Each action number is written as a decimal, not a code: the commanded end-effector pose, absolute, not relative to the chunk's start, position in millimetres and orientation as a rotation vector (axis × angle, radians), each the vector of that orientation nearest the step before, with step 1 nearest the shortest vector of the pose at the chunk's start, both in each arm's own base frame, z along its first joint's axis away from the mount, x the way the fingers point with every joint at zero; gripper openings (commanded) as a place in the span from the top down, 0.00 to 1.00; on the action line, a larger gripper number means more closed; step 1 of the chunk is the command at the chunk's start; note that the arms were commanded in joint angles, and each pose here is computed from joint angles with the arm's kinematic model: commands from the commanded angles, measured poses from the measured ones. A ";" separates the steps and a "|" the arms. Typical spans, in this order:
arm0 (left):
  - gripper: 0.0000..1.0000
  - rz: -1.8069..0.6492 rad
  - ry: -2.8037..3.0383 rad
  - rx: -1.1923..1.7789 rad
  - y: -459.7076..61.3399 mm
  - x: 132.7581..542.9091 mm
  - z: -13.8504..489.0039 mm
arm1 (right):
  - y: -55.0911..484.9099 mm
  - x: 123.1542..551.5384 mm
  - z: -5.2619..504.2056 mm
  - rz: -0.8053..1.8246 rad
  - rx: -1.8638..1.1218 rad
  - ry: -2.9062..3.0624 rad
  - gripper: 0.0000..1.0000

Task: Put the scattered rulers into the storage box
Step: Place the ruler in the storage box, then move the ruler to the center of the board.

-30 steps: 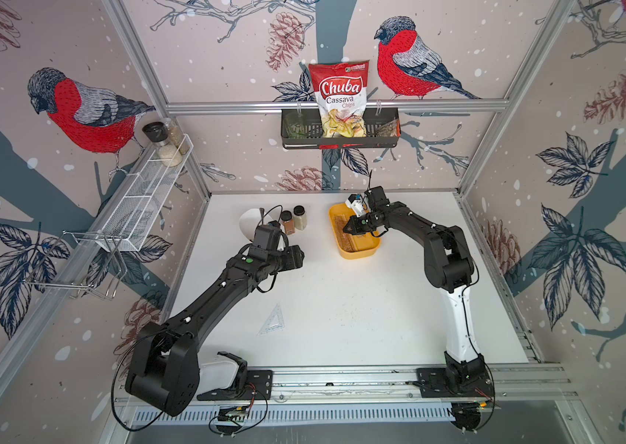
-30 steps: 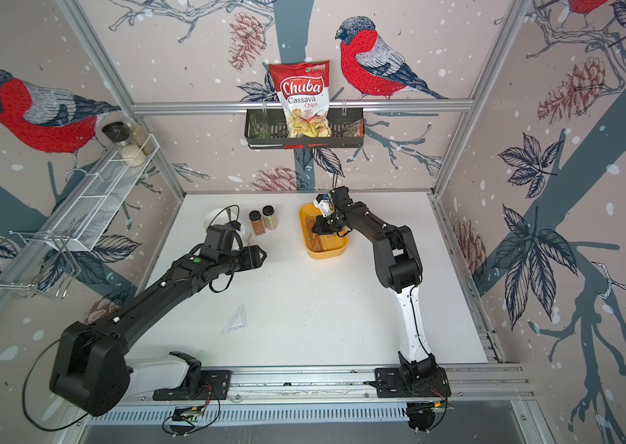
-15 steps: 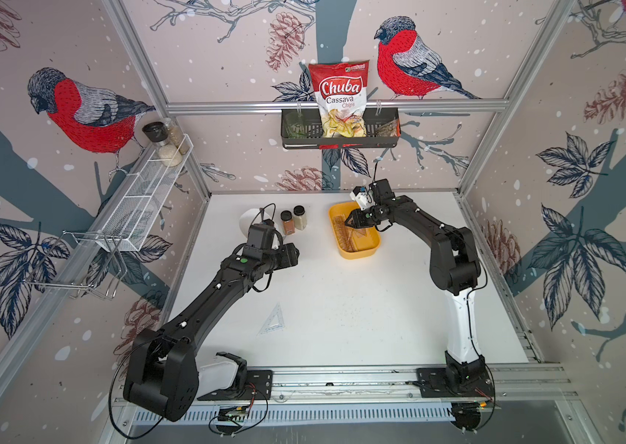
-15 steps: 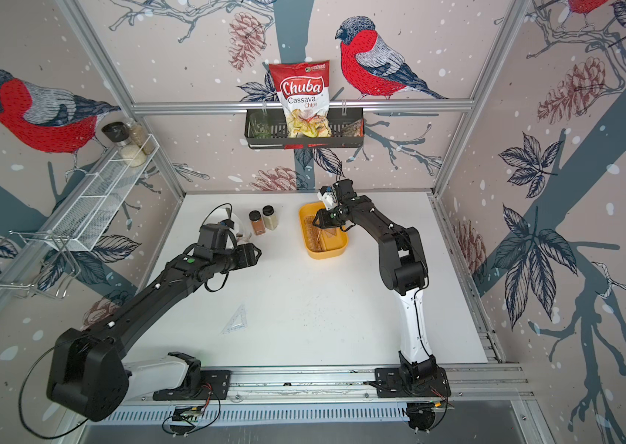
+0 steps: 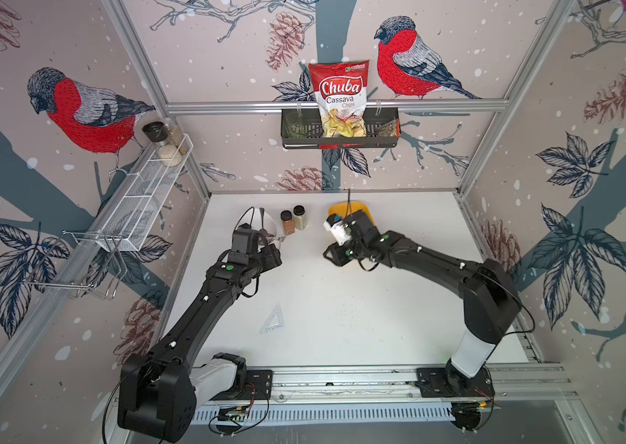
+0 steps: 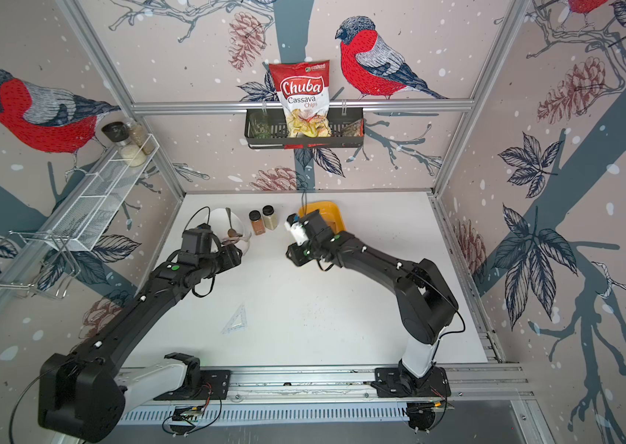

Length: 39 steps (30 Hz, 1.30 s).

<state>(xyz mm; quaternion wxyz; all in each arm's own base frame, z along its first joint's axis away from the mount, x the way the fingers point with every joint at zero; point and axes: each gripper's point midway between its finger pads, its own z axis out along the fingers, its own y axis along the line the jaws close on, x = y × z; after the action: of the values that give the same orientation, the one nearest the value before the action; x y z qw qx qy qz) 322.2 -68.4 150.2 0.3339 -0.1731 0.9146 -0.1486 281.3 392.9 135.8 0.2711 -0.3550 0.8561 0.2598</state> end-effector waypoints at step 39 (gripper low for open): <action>0.25 -0.358 2.351 -0.613 -39.3 289.5 134.5 | 475.1 195.1 10.3 0.158 -1.126 2.268 0.55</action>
<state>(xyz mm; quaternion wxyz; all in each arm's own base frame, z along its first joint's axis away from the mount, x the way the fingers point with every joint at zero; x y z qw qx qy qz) 286.3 -35.6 133.7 0.3327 -0.2459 0.9014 -0.1279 181.9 504.0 18.9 0.3021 -0.4380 0.8398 0.1075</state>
